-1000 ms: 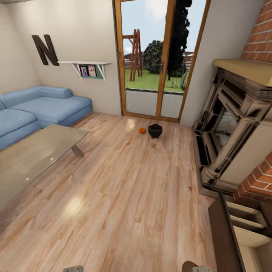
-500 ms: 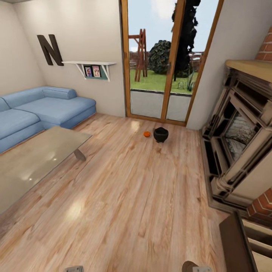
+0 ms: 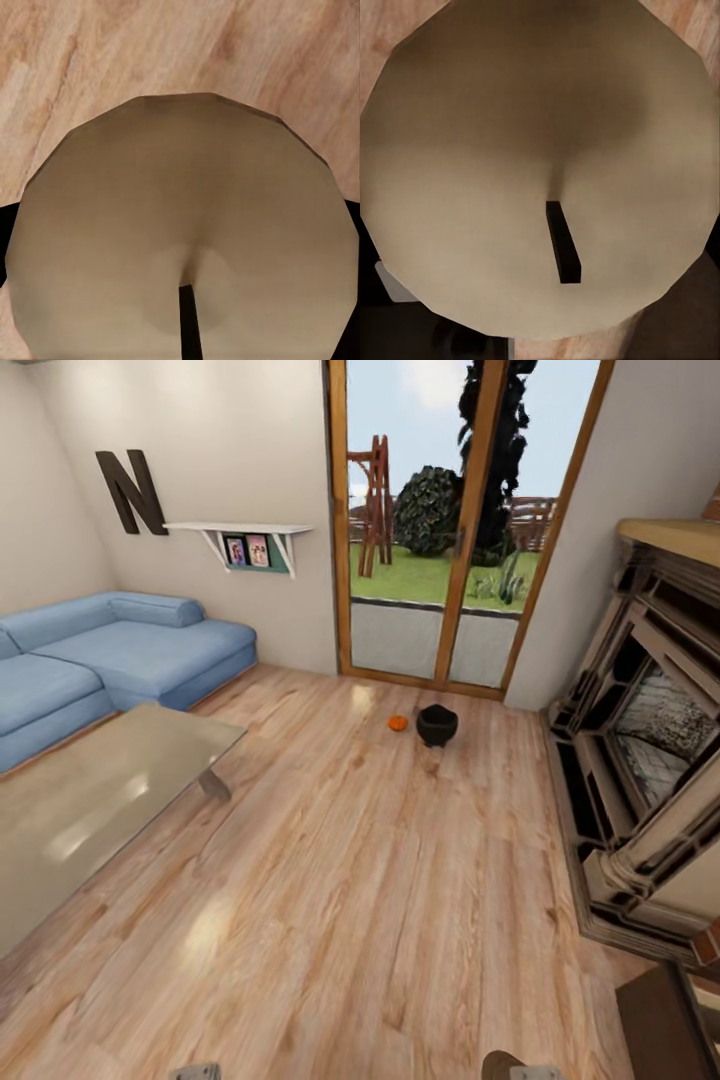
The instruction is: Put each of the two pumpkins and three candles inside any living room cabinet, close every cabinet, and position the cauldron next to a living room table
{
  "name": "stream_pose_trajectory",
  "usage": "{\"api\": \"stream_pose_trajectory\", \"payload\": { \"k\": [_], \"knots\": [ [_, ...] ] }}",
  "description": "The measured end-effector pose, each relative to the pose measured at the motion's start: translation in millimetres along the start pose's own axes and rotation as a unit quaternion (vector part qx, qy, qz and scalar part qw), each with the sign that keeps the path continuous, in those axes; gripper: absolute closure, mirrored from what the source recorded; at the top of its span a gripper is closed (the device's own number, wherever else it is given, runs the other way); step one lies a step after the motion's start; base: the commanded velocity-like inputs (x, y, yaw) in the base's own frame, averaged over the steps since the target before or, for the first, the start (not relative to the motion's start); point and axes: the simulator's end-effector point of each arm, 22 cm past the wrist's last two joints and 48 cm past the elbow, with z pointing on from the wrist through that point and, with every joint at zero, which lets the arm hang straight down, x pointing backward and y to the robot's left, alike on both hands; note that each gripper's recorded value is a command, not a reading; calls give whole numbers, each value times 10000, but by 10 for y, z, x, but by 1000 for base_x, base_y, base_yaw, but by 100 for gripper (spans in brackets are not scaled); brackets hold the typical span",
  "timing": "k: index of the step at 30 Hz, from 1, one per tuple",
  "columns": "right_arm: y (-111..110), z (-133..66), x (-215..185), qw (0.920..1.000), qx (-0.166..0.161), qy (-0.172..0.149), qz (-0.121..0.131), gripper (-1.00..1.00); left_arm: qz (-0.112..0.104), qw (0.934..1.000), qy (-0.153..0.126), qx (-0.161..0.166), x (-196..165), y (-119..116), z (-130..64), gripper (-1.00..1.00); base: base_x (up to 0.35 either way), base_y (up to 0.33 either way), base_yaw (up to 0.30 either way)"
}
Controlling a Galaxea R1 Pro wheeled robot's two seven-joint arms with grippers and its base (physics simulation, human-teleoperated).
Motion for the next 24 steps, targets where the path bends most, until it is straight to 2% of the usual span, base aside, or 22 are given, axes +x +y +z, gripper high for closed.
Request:
{"api": "stream_pose_trajectory", "payload": {
  "k": [5, 24],
  "knots": [
    [5, -3, -14, 10000, -11, -15, -3, 100, -7, 10000, -13, -11, -10, 4, -4, 100, 134, 46, -248],
    [-5, -21, -70, 10000, -4, -77, 25, 100, -11, 10000, -80, -19, -68, 4, -27, 100, 4, 6, -279]
  ]
}}
